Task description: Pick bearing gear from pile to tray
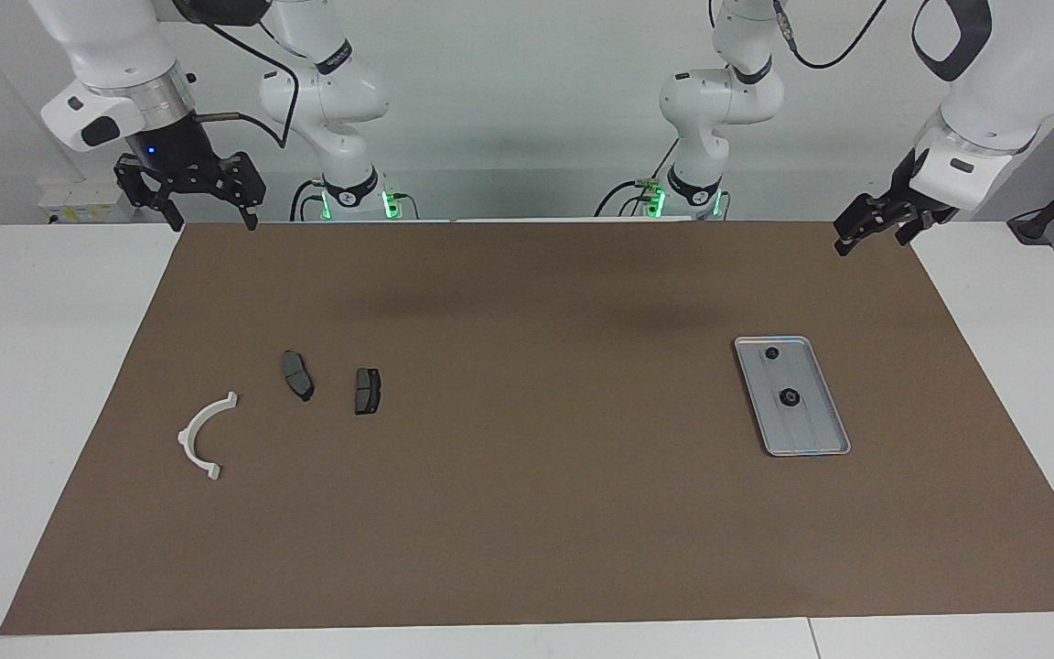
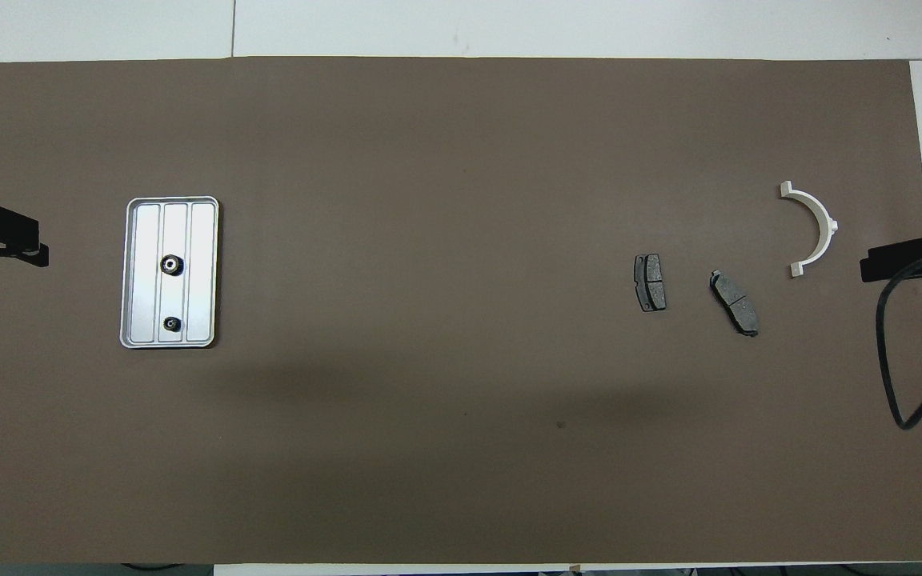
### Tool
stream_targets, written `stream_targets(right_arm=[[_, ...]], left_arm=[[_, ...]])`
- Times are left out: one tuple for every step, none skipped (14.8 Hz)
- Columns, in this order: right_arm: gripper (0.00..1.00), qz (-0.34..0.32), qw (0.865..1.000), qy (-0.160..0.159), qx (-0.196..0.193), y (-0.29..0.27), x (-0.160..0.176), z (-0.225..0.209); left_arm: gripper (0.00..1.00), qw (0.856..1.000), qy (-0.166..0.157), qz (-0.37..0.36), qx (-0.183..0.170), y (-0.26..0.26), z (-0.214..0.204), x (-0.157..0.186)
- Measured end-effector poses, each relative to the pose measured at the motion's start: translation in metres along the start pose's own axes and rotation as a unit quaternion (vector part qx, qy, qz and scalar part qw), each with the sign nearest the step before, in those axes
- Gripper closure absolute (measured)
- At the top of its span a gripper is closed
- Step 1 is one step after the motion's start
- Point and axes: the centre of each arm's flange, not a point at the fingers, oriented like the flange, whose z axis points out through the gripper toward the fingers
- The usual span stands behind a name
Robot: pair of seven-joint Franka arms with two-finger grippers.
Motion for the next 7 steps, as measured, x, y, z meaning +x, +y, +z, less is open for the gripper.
stream_targets(right_arm=[[0.00, 0.000, 1.000, 0.000, 0.000, 0.0000, 0.0000, 0.0000], [0.00, 0.000, 1.000, 0.000, 0.000, 0.0000, 0.0000, 0.0000], [0.00, 0.000, 1.000, 0.000, 0.000, 0.0000, 0.0000, 0.0000], [0.00, 0.000, 1.000, 0.000, 0.000, 0.0000, 0.0000, 0.0000], [0.00, 0.000, 1.000, 0.000, 0.000, 0.0000, 0.0000, 0.0000], [0.00, 0.000, 1.000, 0.000, 0.000, 0.0000, 0.0000, 0.0000], [0.00, 0.000, 1.000, 0.000, 0.000, 0.0000, 0.0000, 0.0000]], left_arm=[[0.00, 1.000, 0.000, 0.004, -0.003, 0.0031, 0.0000, -0.0003], [0.00, 1.000, -0.001, 0.007, -0.011, 0.0061, 0.0000, -0.0006], [0.00, 1.000, -0.002, 0.008, -0.016, 0.0077, -0.0001, -0.0008], [0.00, 1.000, -0.002, 0.009, -0.018, 0.0081, -0.0001, -0.0008], [0.00, 1.000, -0.002, 0.009, -0.019, 0.0082, -0.0002, -0.0008], [0.00, 1.000, -0.002, 0.009, -0.019, 0.0083, -0.0002, -0.0008], [0.00, 1.000, -0.001, 0.010, -0.020, 0.0083, -0.0002, -0.0008]])
